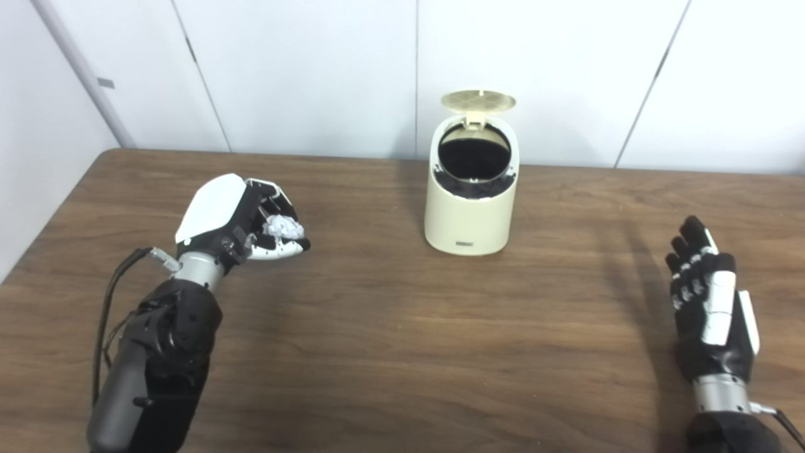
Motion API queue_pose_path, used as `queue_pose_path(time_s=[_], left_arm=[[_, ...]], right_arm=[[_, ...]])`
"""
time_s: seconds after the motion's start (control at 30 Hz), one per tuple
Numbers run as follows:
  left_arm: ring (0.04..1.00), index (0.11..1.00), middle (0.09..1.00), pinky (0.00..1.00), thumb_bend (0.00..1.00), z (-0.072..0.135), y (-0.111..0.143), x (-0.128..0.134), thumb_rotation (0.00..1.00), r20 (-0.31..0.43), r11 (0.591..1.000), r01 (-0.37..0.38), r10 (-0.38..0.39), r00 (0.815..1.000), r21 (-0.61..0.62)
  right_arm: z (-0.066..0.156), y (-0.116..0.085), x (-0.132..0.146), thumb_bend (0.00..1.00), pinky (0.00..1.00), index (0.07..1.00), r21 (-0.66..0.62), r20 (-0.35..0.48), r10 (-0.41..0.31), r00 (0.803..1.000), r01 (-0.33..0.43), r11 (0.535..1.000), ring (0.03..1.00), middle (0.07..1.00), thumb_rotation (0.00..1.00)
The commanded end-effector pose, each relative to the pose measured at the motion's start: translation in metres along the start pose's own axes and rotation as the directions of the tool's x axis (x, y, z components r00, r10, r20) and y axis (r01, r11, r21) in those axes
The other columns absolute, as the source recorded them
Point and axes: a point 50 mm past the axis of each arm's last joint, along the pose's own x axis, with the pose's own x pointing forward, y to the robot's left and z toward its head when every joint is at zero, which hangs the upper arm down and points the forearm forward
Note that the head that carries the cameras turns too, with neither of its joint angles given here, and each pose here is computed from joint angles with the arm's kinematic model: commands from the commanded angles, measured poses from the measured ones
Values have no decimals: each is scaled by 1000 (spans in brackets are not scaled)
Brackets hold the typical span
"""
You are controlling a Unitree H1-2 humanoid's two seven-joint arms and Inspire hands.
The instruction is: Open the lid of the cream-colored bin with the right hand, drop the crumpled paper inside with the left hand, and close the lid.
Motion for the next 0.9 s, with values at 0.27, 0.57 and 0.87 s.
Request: queue_pose_path(time_s=[0.27, 0.57, 0.87], left_arm=[[371, 494, 490, 431, 499, 31, 17, 25, 0, 94, 993, -122, 120, 988, 6], [381, 503, 494, 302, 470, 61, 10, 42, 0, 185, 990, -142, 143, 972, -21], [388, 491, 500, 303, 470, 83, -1, 52, 0, 229, 989, -138, 147, 962, -57]], right_arm=[[-32, 14, -25, 513, 990, 890, 38, -75, -32, 997, 35, 999, 964, 956, 886], [-37, 18, -29, 543, 976, 881, 45, -84, -39, 996, 43, 998, 966, 950, 867], [-40, 17, -31, 530, 981, 892, 21, -83, -33, 996, 35, 999, 968, 953, 898]])
